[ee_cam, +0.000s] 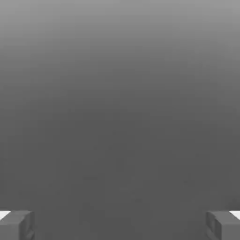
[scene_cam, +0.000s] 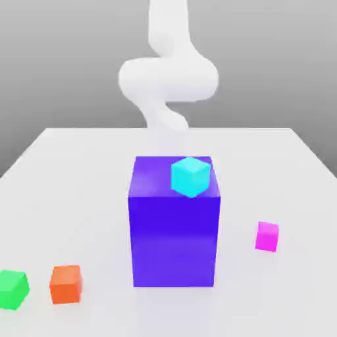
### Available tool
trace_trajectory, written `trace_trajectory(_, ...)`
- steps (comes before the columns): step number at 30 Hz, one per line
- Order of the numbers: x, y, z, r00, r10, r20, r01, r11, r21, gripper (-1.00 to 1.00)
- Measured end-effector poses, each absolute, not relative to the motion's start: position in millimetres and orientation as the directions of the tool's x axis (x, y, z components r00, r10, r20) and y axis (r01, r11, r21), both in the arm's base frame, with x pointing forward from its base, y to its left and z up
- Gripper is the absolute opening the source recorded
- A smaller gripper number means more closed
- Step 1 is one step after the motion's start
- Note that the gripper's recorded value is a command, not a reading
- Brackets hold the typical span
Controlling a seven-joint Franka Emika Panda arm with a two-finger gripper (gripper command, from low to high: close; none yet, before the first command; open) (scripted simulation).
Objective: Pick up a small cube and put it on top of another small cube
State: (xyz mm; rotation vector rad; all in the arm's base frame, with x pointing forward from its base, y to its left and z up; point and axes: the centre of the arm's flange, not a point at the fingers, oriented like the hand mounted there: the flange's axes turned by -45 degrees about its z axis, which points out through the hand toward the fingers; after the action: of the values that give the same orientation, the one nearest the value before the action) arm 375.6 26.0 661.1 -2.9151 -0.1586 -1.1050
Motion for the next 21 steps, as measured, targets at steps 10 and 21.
trace_trajectory(10, 398.9, 164.6, 425.2, 0.728, 0.577, 0.371, 0.596, -0.8, 0.076, 0.0)
trace_trajectory(21, 258.7, 237.7, 207.3, 0.319, 0.947, 0.028, 0.947, -0.32, 0.014, 0.0)
